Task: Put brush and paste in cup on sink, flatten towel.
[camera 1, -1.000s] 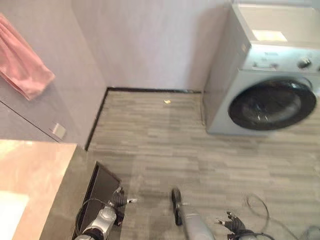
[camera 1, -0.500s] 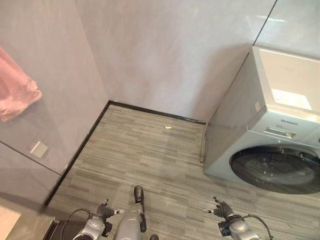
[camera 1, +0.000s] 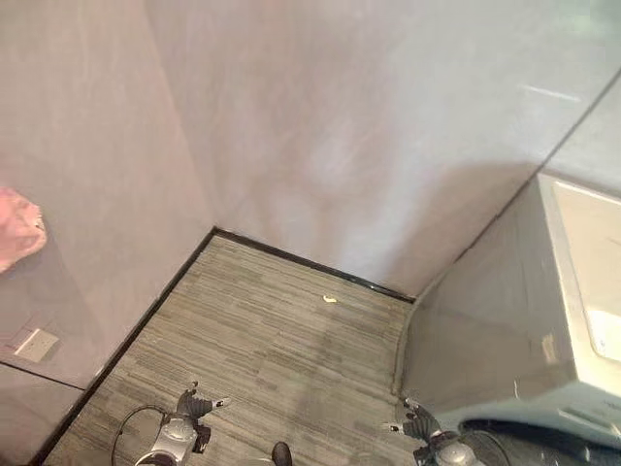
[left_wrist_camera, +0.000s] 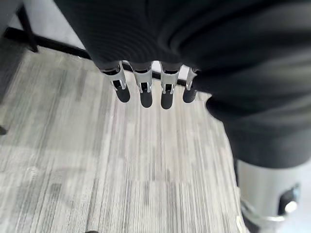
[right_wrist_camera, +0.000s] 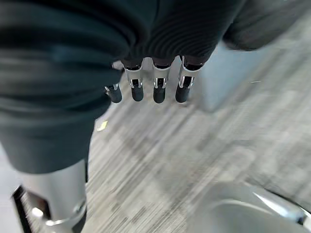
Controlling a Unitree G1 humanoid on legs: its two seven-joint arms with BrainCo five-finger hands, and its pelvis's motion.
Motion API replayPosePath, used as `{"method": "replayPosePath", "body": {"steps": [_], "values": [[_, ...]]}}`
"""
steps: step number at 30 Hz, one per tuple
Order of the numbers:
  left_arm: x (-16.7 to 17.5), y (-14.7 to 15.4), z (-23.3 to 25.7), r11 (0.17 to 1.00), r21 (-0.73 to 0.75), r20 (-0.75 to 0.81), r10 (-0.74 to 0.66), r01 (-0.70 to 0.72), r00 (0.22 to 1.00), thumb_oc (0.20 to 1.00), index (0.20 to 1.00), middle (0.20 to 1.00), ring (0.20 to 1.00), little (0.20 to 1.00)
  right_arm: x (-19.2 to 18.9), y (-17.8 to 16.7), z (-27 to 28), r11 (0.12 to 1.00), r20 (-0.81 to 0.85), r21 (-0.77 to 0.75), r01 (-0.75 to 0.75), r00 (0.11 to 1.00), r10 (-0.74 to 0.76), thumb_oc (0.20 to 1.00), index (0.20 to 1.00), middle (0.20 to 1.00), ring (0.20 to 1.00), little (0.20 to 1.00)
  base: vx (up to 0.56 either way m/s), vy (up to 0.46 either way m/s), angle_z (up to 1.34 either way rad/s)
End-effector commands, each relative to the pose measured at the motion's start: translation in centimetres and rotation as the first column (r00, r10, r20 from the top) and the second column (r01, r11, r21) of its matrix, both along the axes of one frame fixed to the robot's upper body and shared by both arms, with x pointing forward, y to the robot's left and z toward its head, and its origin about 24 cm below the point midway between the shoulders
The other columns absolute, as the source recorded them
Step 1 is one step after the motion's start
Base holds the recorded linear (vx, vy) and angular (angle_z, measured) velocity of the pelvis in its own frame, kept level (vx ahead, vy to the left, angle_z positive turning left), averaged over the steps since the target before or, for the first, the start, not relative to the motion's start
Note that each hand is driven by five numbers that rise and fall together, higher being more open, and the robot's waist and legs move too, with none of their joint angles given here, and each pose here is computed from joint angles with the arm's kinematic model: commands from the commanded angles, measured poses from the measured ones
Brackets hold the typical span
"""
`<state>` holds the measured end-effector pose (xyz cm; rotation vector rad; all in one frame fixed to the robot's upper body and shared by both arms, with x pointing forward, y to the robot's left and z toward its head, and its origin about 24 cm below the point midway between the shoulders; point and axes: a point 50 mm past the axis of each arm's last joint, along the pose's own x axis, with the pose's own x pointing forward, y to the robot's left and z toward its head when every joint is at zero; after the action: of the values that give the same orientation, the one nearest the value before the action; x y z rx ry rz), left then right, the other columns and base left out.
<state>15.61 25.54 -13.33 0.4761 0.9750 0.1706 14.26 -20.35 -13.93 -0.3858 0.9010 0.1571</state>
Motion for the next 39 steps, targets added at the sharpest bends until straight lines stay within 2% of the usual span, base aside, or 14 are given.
{"method": "replayPosePath", "body": {"steps": [1, 8, 20, 24, 31, 39], "values": [[0.5, 0.9, 0.5, 1.000, 0.031, 0.023, 0.002, -0.002, 1.000, 1.000, 1.000, 1.000, 1.000, 1.000, -0.3, -0.3, 0.2, 1.000, 0.018, 0.017, 0.008, 1.000, -0.008, 1.000, 1.000, 1.000, 1.000, 1.000, 0.41, -0.071, 0.39], [0.6, -0.1, 0.3, 0.998, 0.034, 0.014, -0.059, 0.059, 0.998, 1.000, 1.000, 1.000, 1.000, 1.000, -1.0, -0.3, 0.0, 1.000, -0.004, 0.017, -0.013, 1.000, 0.013, 1.000, 1.000, 1.000, 1.000, 1.000, 0.17, -0.087, 1.46], [0.0, 0.3, 0.2, 1.000, 0.019, 0.029, 0.005, -0.005, 1.000, 1.000, 1.000, 1.000, 1.000, 1.000, 0.5, -0.4, 0.9, 0.991, 0.057, -0.051, -0.125, 0.990, 0.128, 1.000, 1.000, 1.000, 1.000, 1.000, 0.06, -0.076, 0.24], [1.1, -0.1, 0.5, 0.999, 0.025, 0.051, -0.028, 0.027, 0.998, 1.000, 1.000, 1.000, 1.000, 1.000, 0.6, 0.2, 1.0, 0.986, 0.069, -0.043, -0.162, 0.984, 0.165, 1.000, 1.000, 1.000, 1.000, 1.000, -0.07, 0.013, 0.73], [1.3, -2.1, 0.1, 0.997, -0.010, 0.049, -0.079, 0.080, 0.996, 1.000, 1.000, 1.000, 1.000, 1.000, -0.5, -0.6, -0.1, 0.997, -0.011, -0.042, -0.057, 0.998, 0.056, 1.000, 1.000, 1.000, 1.000, 1.000, -0.01, 0.141, 0.90], [0.1, -1.5, -0.1, 0.996, -0.014, 0.035, -0.082, 0.082, 0.996, 1.000, 1.000, 1.000, 1.000, 1.000, 1.1, 0.3, 0.3, 0.998, 0.023, -0.024, -0.056, 0.998, 0.056, 1.000, 1.000, 1.000, 1.000, 1.000, 0.06, 0.150, 0.11]]}}
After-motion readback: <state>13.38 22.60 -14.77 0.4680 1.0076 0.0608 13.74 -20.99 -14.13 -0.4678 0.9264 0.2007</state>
